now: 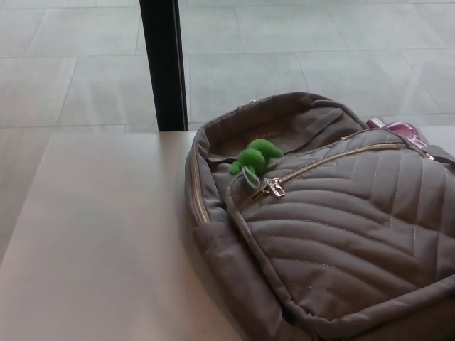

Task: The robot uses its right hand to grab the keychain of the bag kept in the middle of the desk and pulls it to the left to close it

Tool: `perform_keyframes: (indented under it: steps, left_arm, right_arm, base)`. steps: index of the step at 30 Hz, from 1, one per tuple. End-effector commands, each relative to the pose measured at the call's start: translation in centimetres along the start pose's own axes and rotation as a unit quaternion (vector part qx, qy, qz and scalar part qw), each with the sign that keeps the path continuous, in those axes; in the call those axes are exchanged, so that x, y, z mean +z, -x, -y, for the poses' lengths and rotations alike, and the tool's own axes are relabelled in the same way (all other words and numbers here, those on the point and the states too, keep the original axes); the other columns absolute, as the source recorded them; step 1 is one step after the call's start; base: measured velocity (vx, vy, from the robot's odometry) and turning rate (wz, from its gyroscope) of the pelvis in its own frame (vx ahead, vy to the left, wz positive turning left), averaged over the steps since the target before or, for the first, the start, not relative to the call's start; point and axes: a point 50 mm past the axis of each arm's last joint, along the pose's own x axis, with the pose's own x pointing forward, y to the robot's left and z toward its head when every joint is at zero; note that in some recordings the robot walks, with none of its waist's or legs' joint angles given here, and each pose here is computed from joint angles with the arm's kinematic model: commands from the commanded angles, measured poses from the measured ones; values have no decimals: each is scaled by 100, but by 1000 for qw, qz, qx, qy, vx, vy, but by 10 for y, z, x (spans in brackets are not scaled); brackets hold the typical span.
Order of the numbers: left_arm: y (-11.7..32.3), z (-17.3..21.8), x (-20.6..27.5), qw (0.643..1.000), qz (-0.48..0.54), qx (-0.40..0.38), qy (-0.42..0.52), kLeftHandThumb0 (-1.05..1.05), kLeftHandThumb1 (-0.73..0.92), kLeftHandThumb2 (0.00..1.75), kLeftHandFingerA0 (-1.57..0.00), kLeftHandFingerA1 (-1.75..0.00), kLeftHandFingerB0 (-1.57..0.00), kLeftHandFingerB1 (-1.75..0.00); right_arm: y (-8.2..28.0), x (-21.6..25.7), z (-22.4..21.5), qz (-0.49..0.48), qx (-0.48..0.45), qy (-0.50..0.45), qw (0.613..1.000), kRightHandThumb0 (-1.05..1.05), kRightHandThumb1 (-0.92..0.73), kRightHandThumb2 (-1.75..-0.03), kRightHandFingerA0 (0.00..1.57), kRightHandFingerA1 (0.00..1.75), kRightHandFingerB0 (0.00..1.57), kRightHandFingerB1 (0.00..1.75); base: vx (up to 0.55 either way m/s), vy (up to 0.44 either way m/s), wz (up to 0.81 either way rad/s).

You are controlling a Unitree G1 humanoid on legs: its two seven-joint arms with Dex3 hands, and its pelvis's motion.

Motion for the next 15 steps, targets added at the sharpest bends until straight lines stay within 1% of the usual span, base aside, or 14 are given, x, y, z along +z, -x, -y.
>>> perform_keyframes:
  steps: [1, 2, 3, 4, 5, 7, 8, 9, 10, 11, 12, 13, 14, 15]
  left_arm:
    - [9, -24, -2, 999, -15, 22, -27, -105, 92, 87, -80, -105, -26, -119]
    - [10, -24, -4, 999, -15, 24, -25, -105, 92, 86, -79, -106, -26, -117]
    - [10, -24, -5, 999, -15, 25, -24, -105, 92, 86, -79, -106, -26, -117]
    - [10, -23, -7, 999, -17, 25, -22, -105, 92, 86, -77, -105, -26, -116]
    - [11, -22, -9, 999, -18, 24, -22, -105, 92, 87, -79, -105, -27, -116]
    - [11, -21, -12, 999, -20, 21, -23, -105, 92, 86, -78, -104, -27, -113]
    - [12, -21, -14, 999, -21, 19, -22, -105, 92, 86, -79, -104, -27, -114]
    - [12, -21, -16, 999, -24, 16, -15, -105, 92, 84, -81, -105, -28, -112]
    - [12, -20, -16, 999, -25, 17, -15, -105, 92, 84, -81, -105, -28, -112]
    - [12, -20, -17, 999, -26, 17, -16, -105, 92, 84, -80, -106, -28, -111]
    - [13, -20, -17, 999, -25, 15, -16, -105, 91, 86, -78, -107, -25, -117]
    - [12, -19, -17, 1000, -23, 13, -6, -105, 91, 85, -78, -108, -26, -118]
    - [12, -19, -17, 1000, -23, 12, -5, -105, 91, 85, -78, -108, -26, -118]
    - [12, -19, -16, 1000, -22, 15, 0, -105, 92, 84, -78, -108, -26, -116]
  right_arm:
    - [70, 16, 13, -2, 68, -106, 992, -105, -79, -113, 0, 14, 0, 3]
    - [74, 18, 20, 10, 44, -110, 993, -84, -85, -82, 0, 0, 0, 0]
    - [77, 19, 23, 16, 35, -113, 993, -84, -85, -82, 0, 0, 0, 0]
    - [81, 19, 28, 16, 10, -118, 993, -86, -91, -67, 0, 0, 0, 0]
    - [85, 18, 35, 18, -16, -123, 992, -84, -92, -68, 0, 0, 0, 0]
    - [95, 12, 52, 32, -86, -114, 989, -83, -92, -67, 0, 0, 0, 0]
    - [101, 7, 63, 33, -130, -119, 984, -80, -84, -85, 0, 0, 0, 0]
    - [119, -9, 90, 34, -271, -135, 952, -103, -76, -106, 0, 12, 0, 0]
    - [126, -15, 99, 24, -313, -135, 940, -103, -76, -106, 0, 12, 0, 0]
    - [133, -24, 108, 22, -357, -127, 925, -82, -84, -65, 0, 0, 0, 0]
    - [141, -36, 119, 23, -406, -121, 905, -99, -73, -103, 0, 15, 0, 0]
    - [147, -49, 129, 22, -431, -130, 893, -77, -83, -65, 0, 0, 0, 0]
    - [148, -51, 130, 23, -434, -130, 891, -77, -83, -65, 0, 0, 0, 0]
    - [154, -69, 142, -10, -470, -108, 876, -74, -85, -65, 0, 0, 0, 0]
  base:
    - [0, 0, 0]
    - [0, 0, 0]
    - [0, 0, 0]
    - [0, 0, 0]
    - [0, 0, 0]
    - [0, 0, 0]
    - [0, 0, 0]
    - [0, 0, 0]
    - [0, 0, 0]
    - [0, 0, 0]
    - [0, 0, 0]
    - [0, 0, 0]
    - [0, 0, 0]
    - [0, 0, 0]
